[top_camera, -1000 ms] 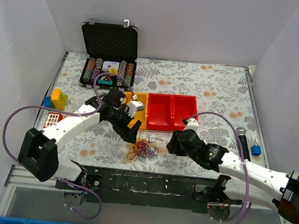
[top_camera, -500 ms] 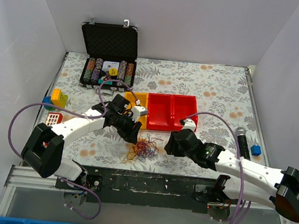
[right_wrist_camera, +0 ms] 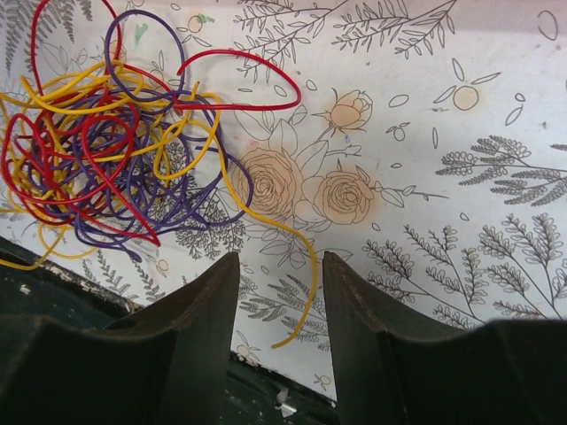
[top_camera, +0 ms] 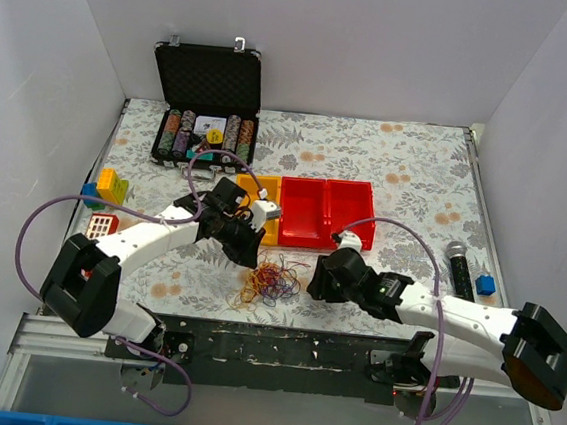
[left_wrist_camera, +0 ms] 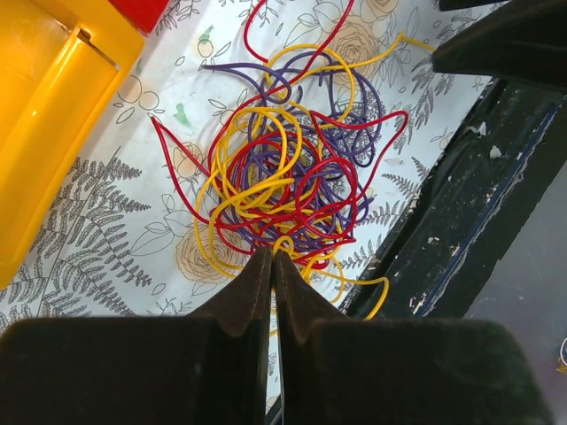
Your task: Untangle the cables
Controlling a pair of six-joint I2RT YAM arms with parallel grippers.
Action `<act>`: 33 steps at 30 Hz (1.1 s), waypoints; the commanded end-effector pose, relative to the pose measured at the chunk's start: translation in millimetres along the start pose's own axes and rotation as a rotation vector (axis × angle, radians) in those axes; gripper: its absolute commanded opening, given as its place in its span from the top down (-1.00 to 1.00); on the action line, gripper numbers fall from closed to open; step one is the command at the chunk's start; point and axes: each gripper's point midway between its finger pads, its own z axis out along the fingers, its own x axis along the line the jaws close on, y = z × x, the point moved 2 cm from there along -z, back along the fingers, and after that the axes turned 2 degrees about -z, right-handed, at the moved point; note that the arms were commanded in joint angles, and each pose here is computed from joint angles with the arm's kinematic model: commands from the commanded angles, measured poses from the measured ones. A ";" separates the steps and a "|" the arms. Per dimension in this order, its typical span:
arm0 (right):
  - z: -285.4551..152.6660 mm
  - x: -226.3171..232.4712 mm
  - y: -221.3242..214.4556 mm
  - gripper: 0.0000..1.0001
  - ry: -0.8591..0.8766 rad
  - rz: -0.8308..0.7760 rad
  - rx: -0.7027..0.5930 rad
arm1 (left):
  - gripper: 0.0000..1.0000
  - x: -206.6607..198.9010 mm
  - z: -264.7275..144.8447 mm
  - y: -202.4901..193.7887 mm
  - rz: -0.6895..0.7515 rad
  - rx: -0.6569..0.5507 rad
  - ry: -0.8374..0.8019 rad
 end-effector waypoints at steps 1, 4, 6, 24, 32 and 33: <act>12.8 5.2 1.1 -0.01 0.017 -0.033 0.001 | 1.00 -16.9 -24.0 16.3 0.068 -0.049 -0.024; 21.0 0.9 -1.5 0.00 -0.014 -0.063 0.015 | 1.00 -19.5 -30.8 13.1 0.079 -0.053 -0.014; 25.4 -2.1 -3.9 0.02 -0.029 -0.074 0.021 | 1.00 -18.9 -31.8 9.3 0.079 -0.046 -0.007; 40.5 13.2 -8.1 0.97 0.037 -0.146 0.041 | 1.00 -5.5 -36.5 5.8 0.094 -0.047 0.092; 24.4 -36.4 -37.0 0.97 -0.117 -0.073 0.076 | 1.00 0.5 -90.3 42.0 0.172 -0.143 0.290; 22.0 -42.2 -39.8 0.97 -0.141 -0.060 0.078 | 1.00 -0.1 -99.2 45.6 0.182 -0.154 0.311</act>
